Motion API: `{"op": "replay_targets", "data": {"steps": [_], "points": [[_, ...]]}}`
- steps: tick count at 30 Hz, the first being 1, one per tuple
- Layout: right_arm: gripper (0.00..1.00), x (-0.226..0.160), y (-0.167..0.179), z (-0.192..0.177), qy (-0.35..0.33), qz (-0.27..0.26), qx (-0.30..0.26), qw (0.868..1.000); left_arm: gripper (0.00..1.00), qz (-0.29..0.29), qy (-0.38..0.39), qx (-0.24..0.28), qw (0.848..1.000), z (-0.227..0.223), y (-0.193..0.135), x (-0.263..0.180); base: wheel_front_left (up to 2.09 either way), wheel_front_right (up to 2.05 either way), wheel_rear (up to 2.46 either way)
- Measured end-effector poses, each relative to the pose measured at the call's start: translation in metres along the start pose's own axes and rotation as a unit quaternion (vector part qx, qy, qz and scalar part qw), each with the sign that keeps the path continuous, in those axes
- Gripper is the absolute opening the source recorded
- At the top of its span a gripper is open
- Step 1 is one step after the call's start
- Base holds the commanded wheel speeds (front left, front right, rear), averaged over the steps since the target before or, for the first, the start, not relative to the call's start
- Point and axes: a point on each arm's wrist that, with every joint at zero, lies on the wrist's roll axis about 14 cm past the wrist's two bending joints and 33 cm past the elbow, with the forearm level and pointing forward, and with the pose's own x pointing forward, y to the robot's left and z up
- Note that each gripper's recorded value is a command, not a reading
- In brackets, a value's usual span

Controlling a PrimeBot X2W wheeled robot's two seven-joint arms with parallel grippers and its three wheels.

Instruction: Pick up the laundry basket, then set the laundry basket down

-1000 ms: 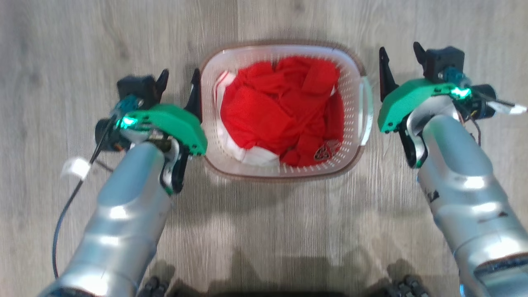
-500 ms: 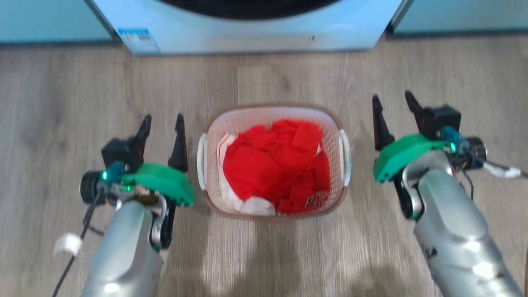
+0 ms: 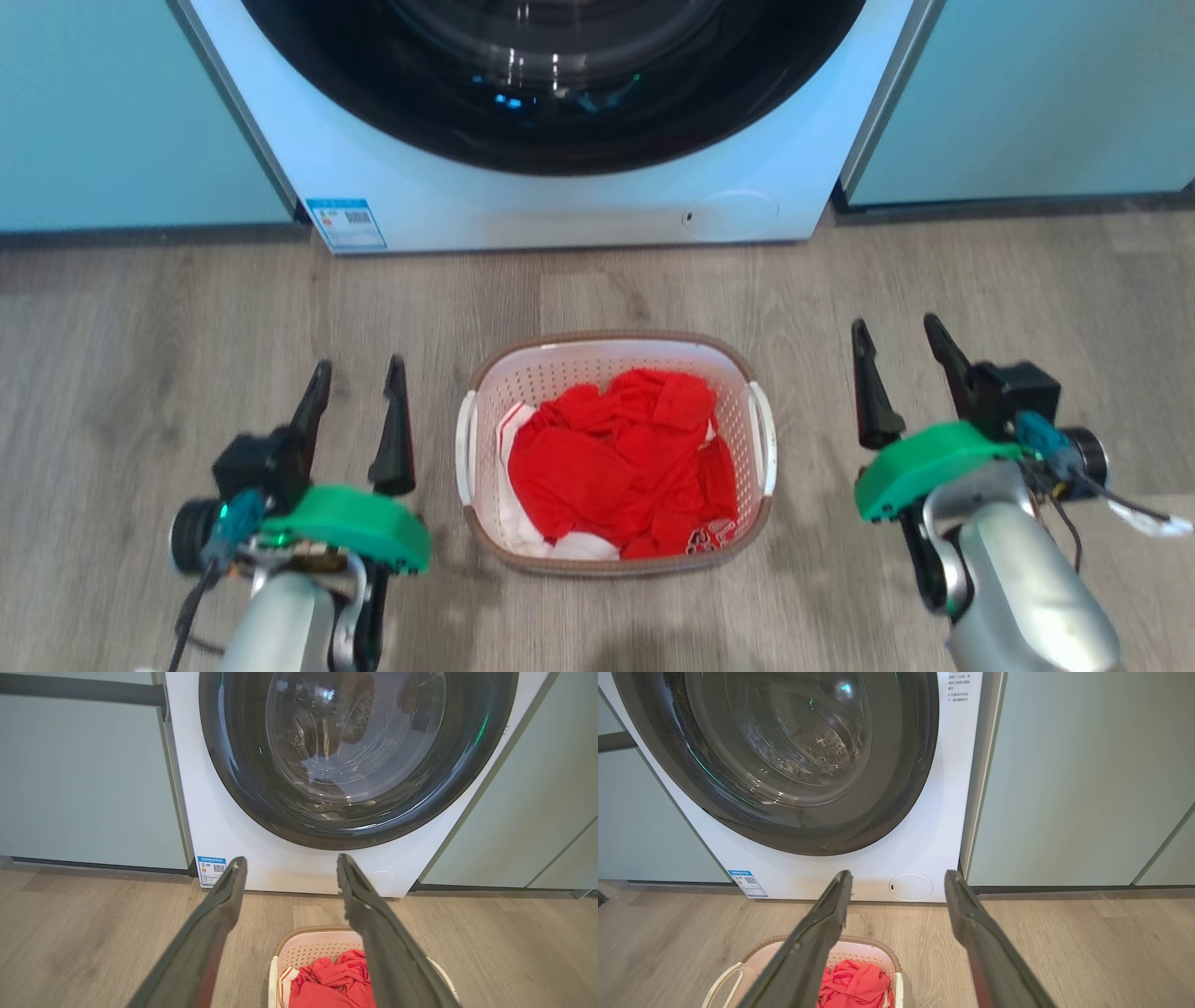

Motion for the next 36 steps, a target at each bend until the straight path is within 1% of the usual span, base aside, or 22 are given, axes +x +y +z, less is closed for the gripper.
{"op": "replay_targets", "data": {"steps": [4, 8, 17, 28, 36], "points": [[1.00, -0.019, -0.002, 0.012, -0.021, -0.010, 0.002, 1.000, 1.00, 0.018, -0.010, 0.000, 1.000, 0.005, 0.007, -0.022, 0.00, 0.00, 0.00], [1.00, -0.032, -0.001, 0.019, -0.034, -0.014, 0.002, 0.999, 1.00, 0.022, -0.014, 0.002, 1.000, 0.007, 0.007, -0.035, 0.00, 0.00, 0.00], [1.00, -0.060, -0.005, 0.022, -0.044, -0.030, 0.003, 0.999, 1.00, 0.043, -0.020, 0.003, 0.999, 0.010, 0.017, -0.057, 0.00, 0.00, 0.00], [1.00, -0.071, -0.004, 0.029, -0.055, -0.034, 0.003, 0.998, 1.00, 0.048, -0.016, 0.004, 0.999, 0.007, 0.018, -0.070, 0.00, 0.00, 0.00], [1.00, -0.076, -0.004, 0.026, -0.051, -0.036, 0.004, 0.998, 1.00, 0.047, -0.019, 0.004, 0.999, 0.008, 0.017, -0.071, 0.00, 0.00, 0.00]]}}
